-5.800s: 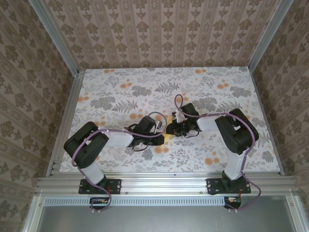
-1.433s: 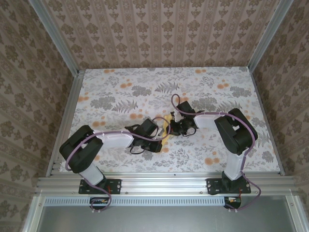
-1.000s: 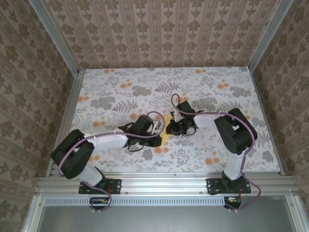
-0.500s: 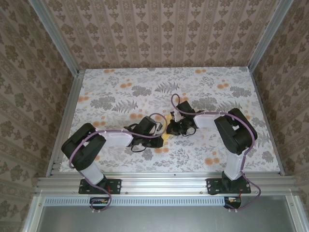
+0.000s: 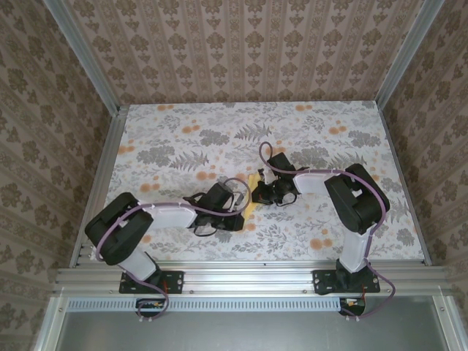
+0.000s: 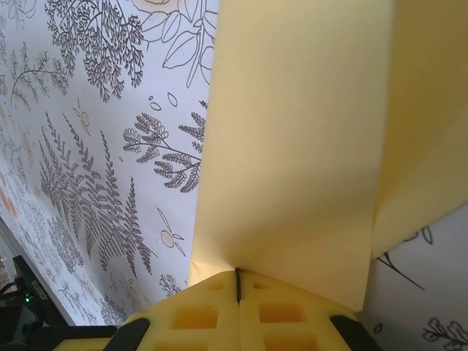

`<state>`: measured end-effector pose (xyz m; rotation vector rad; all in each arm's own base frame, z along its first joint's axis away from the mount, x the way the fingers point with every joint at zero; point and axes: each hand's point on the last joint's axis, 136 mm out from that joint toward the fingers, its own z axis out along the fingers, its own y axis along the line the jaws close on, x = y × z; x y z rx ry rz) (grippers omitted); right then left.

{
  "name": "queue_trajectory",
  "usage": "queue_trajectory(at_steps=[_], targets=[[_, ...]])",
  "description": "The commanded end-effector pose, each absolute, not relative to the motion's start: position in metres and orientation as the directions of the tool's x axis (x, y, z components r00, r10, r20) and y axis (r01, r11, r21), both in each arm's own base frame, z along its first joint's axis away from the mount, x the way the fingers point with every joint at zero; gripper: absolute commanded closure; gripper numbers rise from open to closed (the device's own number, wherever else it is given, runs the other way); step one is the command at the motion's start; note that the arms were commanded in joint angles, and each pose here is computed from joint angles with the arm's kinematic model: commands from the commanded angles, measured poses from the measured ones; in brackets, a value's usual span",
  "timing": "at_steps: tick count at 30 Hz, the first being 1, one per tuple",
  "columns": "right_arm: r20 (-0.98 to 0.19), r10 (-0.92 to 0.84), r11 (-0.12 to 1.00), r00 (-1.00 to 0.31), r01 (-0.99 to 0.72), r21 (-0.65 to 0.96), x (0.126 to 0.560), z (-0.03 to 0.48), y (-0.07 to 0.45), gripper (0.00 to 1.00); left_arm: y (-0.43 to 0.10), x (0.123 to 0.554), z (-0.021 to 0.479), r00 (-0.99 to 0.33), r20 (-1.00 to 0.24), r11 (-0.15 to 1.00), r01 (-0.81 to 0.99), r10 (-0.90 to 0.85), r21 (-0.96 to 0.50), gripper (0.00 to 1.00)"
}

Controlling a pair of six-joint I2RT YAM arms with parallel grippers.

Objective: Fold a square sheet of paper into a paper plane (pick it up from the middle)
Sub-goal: Fold the wing for the fifth time at the center of the table.

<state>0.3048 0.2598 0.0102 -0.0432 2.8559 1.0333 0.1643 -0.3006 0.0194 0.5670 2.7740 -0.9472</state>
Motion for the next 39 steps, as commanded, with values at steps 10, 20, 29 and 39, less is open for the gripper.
queue_trajectory(at_steps=[10,20,29,39], targets=[[-0.010,0.052,0.873,-0.999,0.041,0.485,0.289,-0.040,0.227,0.94,-0.308,0.212,0.065,-0.912,-0.409,0.735,0.294,0.024,-0.611,0.91],[-0.012,0.053,0.866,-0.999,0.040,0.499,0.290,-0.037,0.230,0.94,-0.332,0.225,0.041,-0.933,-0.358,0.736,0.259,0.025,-0.625,0.94],[-0.018,0.045,0.851,-0.999,0.029,0.524,0.291,-0.031,0.234,0.94,-0.311,0.221,0.015,-0.947,-0.320,0.798,0.196,0.004,-0.570,0.96],[-0.187,0.121,0.739,-0.975,-0.037,0.672,0.338,0.049,0.250,0.81,-0.288,0.204,-0.010,-0.965,-0.261,0.847,0.157,0.023,-0.508,0.97]])
